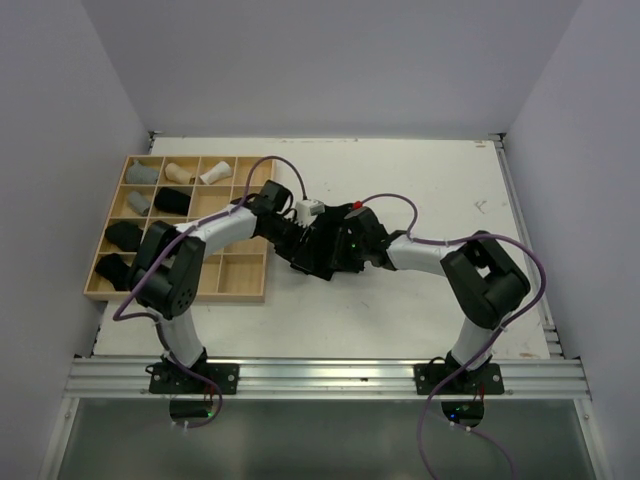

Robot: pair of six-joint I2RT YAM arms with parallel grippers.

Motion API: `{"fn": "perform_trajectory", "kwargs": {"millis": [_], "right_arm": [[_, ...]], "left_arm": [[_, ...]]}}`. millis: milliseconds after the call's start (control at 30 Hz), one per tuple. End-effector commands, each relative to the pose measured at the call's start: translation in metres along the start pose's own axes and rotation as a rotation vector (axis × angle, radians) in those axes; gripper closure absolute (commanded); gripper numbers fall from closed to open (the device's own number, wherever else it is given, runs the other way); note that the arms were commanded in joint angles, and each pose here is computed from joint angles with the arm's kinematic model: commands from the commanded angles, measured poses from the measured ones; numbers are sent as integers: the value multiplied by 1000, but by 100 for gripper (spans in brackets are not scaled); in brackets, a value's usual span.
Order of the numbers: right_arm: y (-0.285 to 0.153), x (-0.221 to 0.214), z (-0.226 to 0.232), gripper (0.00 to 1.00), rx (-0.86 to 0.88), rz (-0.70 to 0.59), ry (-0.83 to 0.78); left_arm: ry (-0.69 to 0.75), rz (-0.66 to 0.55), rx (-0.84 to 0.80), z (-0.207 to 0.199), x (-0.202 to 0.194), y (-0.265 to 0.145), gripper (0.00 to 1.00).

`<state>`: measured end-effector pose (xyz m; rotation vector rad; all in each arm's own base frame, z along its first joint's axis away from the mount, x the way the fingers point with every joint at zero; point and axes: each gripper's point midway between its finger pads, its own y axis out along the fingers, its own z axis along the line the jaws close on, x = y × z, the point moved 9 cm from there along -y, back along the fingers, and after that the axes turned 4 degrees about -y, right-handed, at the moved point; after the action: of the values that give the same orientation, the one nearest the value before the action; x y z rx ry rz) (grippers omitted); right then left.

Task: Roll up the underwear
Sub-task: Fold the underwear

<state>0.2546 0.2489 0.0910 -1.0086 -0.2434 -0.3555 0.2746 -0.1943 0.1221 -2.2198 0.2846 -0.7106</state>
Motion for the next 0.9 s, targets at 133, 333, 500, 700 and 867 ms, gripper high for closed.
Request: {"fn": "perform_trajectory", "kwargs": {"millis": [133, 333, 500, 700, 867], "right_arm": [[9, -11, -15, 64, -74, 63, -5], [10, -11, -14, 64, -71, 68, -7], [10, -10, -14, 64, -71, 67, -7], [11, -10, -13, 64, -67, 69, -4], [12, -10, -13, 64, -67, 73, 0]], "left_arm": [[40, -42, 64, 1, 15, 5, 51], [52, -46, 204, 8, 18, 4, 50], [75, -59, 257, 6, 23, 4, 49], [91, -38, 297, 5, 21, 12, 51], [80, 3, 351, 13, 17, 21, 58]]}}
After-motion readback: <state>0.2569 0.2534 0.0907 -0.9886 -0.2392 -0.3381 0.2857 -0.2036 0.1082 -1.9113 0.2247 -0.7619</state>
